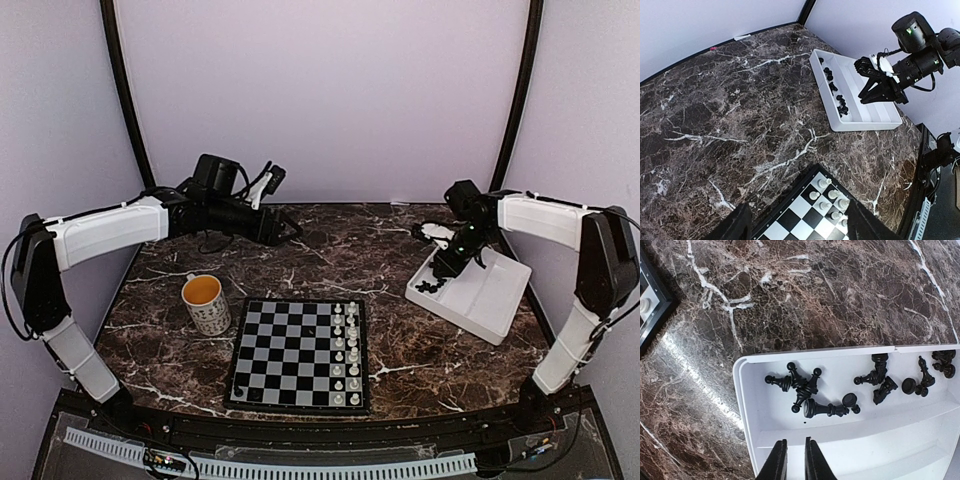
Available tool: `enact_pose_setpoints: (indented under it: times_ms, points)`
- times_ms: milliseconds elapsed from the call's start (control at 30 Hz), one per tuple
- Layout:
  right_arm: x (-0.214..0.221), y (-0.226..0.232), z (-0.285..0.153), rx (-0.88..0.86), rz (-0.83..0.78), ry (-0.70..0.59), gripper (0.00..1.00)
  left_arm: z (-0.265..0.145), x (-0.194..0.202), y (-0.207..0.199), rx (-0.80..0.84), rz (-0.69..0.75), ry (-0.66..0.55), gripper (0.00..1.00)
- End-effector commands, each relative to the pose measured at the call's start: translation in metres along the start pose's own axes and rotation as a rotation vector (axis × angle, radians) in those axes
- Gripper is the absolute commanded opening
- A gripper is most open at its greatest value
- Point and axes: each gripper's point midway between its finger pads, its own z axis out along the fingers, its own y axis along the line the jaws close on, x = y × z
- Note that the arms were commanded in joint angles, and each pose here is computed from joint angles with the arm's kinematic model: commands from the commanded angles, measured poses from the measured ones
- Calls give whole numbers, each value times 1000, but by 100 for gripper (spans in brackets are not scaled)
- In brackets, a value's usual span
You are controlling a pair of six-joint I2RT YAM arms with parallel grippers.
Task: Set up the chess pieces on the board
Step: Pick up the bishop from the storage box.
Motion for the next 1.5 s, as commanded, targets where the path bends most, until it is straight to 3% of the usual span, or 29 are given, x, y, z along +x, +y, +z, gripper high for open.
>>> enact_pose_setpoints:
  times_ms: [0,367,600,1033,1467]
  points:
    - [6,-13,10,31,-2,50,14,5,-1,-11,39,17,26,67]
    - [2,-32,27,54,-26,139,19,10,-4,-18,66,33,28,68]
    - [-15,-80,23,135,126,92,19,8,-7,-20,64,43,21,68]
    - [-7,-153,37,225,304,103,21,7,-5,-20,61,40,23,68]
    - [-9,-160,55,205,194,112,29,4,-7,-22,64,34,13,68]
